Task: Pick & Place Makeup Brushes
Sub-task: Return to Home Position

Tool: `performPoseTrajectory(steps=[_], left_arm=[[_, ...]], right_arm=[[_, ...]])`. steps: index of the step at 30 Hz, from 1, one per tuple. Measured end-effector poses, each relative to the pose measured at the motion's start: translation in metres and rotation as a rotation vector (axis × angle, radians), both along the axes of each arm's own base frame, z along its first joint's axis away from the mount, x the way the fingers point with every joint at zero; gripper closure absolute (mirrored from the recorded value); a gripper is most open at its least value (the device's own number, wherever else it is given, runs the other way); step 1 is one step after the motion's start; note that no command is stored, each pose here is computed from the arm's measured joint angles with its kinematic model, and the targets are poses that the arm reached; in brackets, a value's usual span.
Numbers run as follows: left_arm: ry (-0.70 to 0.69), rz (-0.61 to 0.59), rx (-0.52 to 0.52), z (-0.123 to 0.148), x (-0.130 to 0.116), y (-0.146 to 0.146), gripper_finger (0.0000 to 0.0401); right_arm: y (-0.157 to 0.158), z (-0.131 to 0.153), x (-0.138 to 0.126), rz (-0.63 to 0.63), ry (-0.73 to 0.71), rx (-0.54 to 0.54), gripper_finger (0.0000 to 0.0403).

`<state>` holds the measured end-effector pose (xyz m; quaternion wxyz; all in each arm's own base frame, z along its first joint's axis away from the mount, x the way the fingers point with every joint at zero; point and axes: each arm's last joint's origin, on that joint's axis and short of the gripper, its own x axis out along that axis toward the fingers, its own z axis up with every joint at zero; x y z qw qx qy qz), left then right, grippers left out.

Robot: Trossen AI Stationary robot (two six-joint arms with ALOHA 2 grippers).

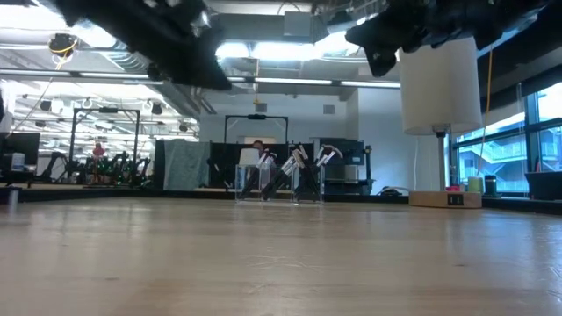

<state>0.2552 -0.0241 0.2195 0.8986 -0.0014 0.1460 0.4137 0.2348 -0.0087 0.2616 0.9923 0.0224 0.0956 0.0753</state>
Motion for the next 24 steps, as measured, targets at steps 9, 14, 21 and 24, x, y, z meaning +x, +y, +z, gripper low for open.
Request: performPoseTrajectory(steps=[9,14,21,24], left_arm=[[-0.413,-0.515,0.124,-0.013,-0.053,0.020,0.0346],[-0.507,-0.501,0.123,-0.023,-0.075,0.028,0.0354],[-0.606,-0.554,0.127,-0.017,-0.101,0.024,0.0363],[-0.580,-0.570,0.109,-0.016,-0.110,0.022,0.0369]], right_arm=[[0.034,-0.020,0.028,0.020,-0.041,-0.076,0.0399],[0.040,-0.011,0.026,0.045,-0.114,-0.106,0.0399],[0.036,0.016,-0.007,0.055,-0.141,-0.155,0.0400],[0.034,0.025,-0.023,0.058,-0.138,-0.170,0.0401]])
